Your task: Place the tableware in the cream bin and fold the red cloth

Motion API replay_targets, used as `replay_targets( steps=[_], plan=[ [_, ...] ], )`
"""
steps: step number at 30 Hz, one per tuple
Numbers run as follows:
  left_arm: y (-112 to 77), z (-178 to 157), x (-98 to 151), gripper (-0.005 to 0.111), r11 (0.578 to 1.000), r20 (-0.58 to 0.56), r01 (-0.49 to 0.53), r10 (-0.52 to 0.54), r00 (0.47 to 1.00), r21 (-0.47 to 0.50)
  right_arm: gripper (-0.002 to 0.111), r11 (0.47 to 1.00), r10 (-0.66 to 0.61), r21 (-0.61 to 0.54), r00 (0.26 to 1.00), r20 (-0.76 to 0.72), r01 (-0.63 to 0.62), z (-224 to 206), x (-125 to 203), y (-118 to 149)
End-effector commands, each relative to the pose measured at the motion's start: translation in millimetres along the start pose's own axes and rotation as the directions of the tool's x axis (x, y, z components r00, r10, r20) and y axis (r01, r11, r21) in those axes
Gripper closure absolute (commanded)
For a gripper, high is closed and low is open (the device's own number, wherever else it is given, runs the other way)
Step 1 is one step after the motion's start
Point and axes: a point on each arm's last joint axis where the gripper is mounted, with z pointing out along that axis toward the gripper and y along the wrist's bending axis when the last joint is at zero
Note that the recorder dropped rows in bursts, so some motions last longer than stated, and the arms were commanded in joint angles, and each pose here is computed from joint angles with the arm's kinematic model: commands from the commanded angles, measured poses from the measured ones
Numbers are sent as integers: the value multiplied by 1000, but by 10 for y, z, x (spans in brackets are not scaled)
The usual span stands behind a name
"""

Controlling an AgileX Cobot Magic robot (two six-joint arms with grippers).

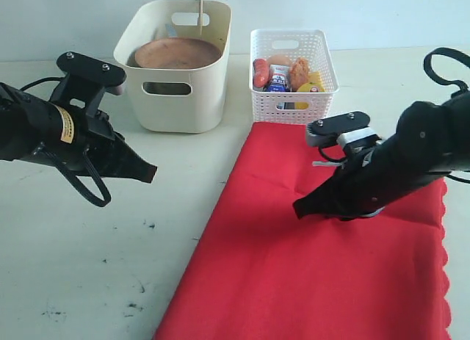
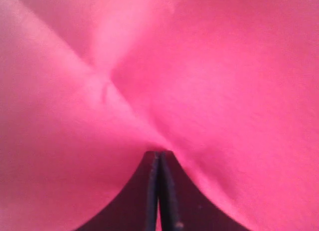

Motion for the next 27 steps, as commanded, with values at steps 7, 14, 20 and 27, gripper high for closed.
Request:
replay_targets(
  steps=[7,14,20,27],
  plan=[
    [6,-23,-10,104,1000,18,-7,7,1000,2,106,922,242,338,962,-125,-188,-125,569,-788],
    [6,-23,-10,104,1000,18,-7,7,1000,2,106,857,246,448,966,77,-254,-276,289,-1213],
    [6,-23,-10,104,1000,18,-7,7,1000,2,106,805,340,442,919,202,-395,-474,34,-1263],
    [4,-23,-9,104,1000,17,9,-9,1000,5,106,827,360,403,920,156,-391,-623,271,-1017]
  ],
)
